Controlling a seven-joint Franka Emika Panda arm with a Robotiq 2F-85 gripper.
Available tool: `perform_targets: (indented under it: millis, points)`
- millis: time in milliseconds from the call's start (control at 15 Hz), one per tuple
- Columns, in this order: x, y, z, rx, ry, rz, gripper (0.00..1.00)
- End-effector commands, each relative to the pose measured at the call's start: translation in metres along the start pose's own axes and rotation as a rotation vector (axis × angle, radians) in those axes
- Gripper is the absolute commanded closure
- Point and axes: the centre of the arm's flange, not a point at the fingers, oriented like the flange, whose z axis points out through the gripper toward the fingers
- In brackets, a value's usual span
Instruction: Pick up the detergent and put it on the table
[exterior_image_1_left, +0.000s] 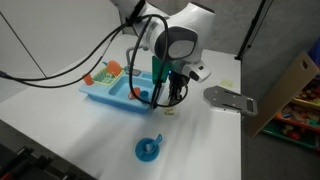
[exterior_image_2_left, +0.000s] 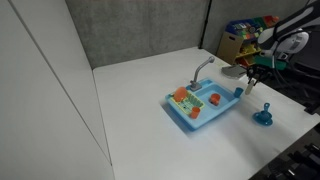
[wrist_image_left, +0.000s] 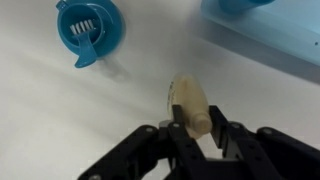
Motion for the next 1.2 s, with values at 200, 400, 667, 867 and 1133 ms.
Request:
perform_targets:
  millis: [200, 400, 667, 867, 1133]
  points:
    - [0.026, -0.010, 0.032, 0.017, 0.050, 0.081, 0.92]
    - [0.032, -0.011, 0.047, 0.020, 0.059, 0.087, 0.92]
    - [0.037, -0.013, 0.061, 0.022, 0.063, 0.094, 0.92]
    - [0.040, -0.012, 0.065, 0.021, 0.058, 0.099, 0.90]
    - [0.042, -0.009, 0.063, 0.022, 0.050, 0.096, 0.37]
